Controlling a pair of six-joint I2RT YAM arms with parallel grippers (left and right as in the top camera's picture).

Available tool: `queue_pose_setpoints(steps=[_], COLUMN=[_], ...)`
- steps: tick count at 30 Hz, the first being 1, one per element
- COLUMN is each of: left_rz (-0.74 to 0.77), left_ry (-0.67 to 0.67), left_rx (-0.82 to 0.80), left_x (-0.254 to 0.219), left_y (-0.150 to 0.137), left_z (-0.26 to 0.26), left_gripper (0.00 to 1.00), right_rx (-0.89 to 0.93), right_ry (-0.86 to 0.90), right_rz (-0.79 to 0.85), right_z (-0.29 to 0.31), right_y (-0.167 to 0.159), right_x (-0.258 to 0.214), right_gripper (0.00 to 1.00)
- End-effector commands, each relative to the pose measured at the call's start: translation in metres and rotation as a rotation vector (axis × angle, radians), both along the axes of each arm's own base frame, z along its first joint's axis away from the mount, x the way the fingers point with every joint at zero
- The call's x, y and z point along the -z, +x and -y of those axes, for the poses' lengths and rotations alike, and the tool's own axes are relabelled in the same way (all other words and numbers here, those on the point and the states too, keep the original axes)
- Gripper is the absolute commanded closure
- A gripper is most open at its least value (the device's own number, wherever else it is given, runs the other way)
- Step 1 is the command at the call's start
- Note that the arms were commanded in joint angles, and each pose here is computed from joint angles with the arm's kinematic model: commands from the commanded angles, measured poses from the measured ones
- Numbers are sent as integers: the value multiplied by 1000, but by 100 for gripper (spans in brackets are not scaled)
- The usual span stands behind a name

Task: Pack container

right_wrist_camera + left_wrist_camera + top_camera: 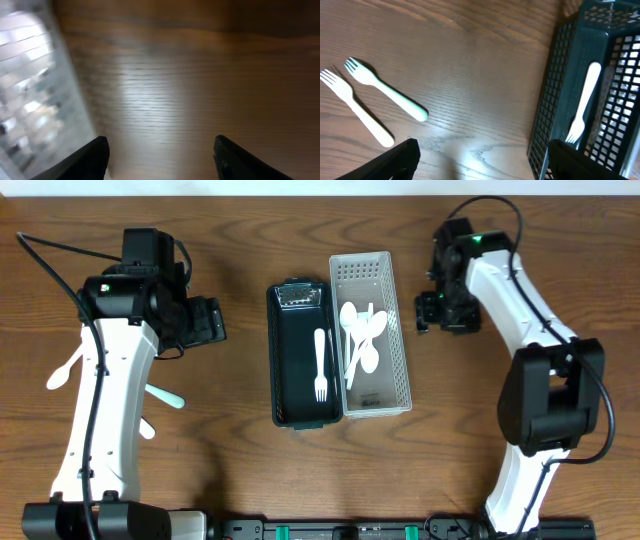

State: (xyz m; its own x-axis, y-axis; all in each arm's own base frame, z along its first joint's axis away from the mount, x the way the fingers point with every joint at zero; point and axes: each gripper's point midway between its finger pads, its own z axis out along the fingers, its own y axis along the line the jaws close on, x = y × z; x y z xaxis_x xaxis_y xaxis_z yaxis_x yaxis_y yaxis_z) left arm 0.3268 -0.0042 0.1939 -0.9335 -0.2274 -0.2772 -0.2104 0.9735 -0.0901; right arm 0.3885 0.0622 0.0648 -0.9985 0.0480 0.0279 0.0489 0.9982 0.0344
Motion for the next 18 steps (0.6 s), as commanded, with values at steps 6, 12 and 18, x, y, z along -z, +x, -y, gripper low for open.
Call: queue_pose_setpoints(steps=[6, 12, 18], left_rz=[143, 66, -101], left_ry=[108, 94, 92], left_rx=[-490, -684, -836], left_x=[-43, -36, 15], left_y=[-24, -57, -75], left_z=[-73, -110, -144], left_gripper=[15, 11, 9], right_rx=[165, 268, 296], right_ry=[-40, -39, -34], right_rz=[0, -10, -20], right_z=[67, 108, 124], right_y=[3, -2, -7], right_x=[0, 0, 0], right_gripper=[26, 20, 18])
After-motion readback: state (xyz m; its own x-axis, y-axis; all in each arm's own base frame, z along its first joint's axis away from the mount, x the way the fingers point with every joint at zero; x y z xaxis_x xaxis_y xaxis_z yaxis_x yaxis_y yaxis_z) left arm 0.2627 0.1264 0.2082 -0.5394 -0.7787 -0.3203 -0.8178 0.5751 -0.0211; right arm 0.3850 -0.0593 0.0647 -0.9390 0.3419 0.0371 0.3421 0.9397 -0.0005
